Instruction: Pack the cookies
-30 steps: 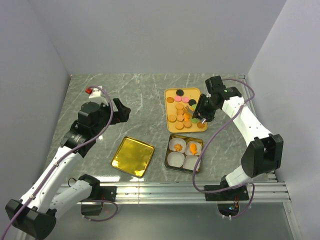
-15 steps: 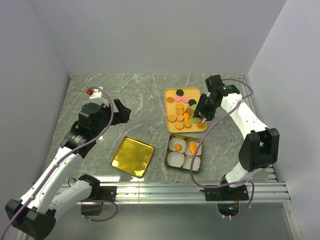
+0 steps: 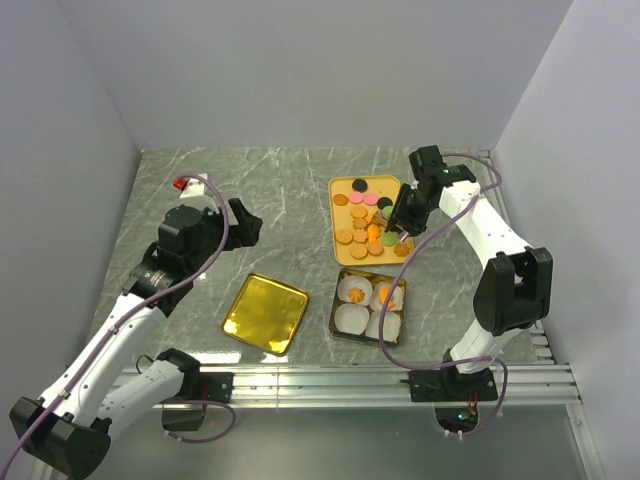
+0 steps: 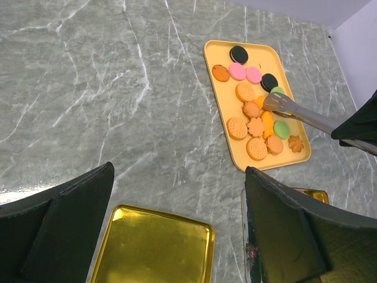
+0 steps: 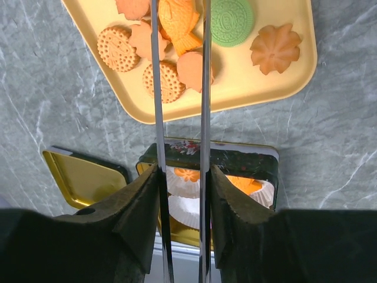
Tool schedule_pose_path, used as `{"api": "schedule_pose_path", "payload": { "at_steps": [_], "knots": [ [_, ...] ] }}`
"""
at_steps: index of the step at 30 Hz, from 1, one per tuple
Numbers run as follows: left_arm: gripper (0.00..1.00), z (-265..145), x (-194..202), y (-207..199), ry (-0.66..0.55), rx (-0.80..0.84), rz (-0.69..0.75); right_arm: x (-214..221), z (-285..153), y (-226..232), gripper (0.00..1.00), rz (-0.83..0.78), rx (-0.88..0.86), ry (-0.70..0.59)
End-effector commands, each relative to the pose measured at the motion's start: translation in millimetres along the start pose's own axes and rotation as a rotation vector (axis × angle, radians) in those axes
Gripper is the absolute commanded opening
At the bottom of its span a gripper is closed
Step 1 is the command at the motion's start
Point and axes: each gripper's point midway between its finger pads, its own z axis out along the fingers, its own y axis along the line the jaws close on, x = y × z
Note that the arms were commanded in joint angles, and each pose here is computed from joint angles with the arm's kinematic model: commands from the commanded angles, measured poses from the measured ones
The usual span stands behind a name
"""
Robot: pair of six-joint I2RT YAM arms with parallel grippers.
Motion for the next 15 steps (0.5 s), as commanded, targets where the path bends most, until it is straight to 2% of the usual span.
{"api": "schedule_pose_path", "payload": {
  "at_steps": [1,10,15],
  "knots": [
    [0.99,-1,-11,-4,-0.033,0.008,0.026,-15,-17,13,0.30,-0.022,-0.060,-0.061],
    [0.99,-1,-22,-7,-0.039,0.001,0.037,-23,-44,11,0.13,-0.051,-0.056,-0.141],
    [0.99,3,-23,-13,-0.022,0.020,0.032,-33,-69,20,0.08,-0.067,-0.096,-0.200]
  ]
}}
